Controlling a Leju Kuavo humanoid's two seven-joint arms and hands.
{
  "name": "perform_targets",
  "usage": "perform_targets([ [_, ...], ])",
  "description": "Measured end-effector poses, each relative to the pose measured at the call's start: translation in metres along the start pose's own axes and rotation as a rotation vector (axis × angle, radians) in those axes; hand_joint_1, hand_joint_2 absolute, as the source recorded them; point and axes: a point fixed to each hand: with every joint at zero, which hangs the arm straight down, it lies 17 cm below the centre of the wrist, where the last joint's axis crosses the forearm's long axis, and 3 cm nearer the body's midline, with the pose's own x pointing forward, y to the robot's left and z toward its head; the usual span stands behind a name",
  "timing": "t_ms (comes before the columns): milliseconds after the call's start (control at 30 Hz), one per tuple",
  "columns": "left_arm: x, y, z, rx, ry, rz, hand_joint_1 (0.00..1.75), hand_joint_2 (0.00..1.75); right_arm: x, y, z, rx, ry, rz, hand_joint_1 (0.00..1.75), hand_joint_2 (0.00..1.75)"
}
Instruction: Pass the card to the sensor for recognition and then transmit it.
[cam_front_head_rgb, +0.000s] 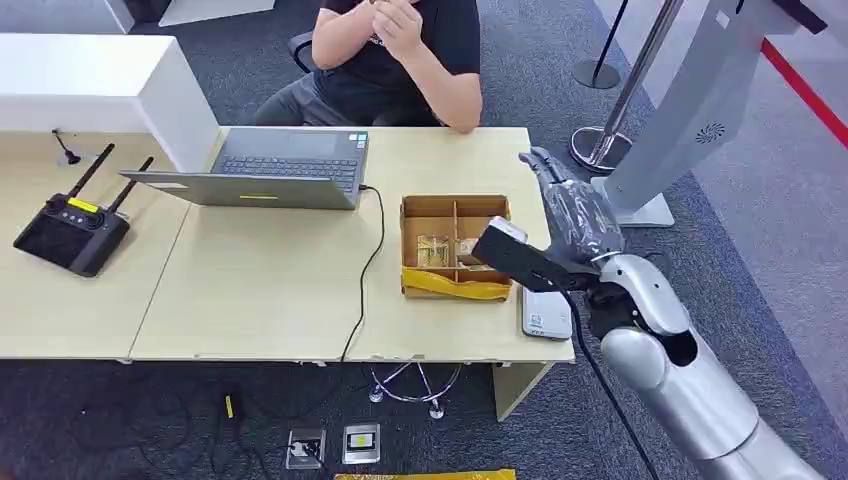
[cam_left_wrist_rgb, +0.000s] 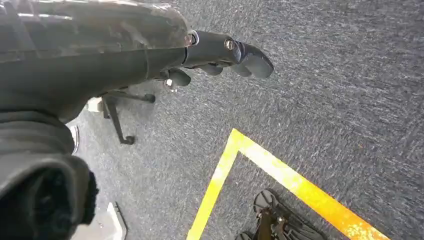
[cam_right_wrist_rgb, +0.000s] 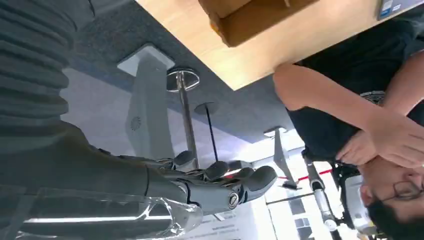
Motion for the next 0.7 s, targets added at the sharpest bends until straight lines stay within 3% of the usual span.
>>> perform_targets([
  [333, -0.002, -0.002, 0.000, -0.003, 0.018, -0.028, 0.00, 0.00, -0.008, 0.035, 0.031, -0.024, 0.049, 0.033, 0.00, 1.75],
  [700, -0.001, -0.004, 0.000, -0.007, 0.017, -0.043, 0.00, 0.00, -0.020, 0.082, 0.031, 0.013, 0.097, 0.041, 0.00, 1.75],
])
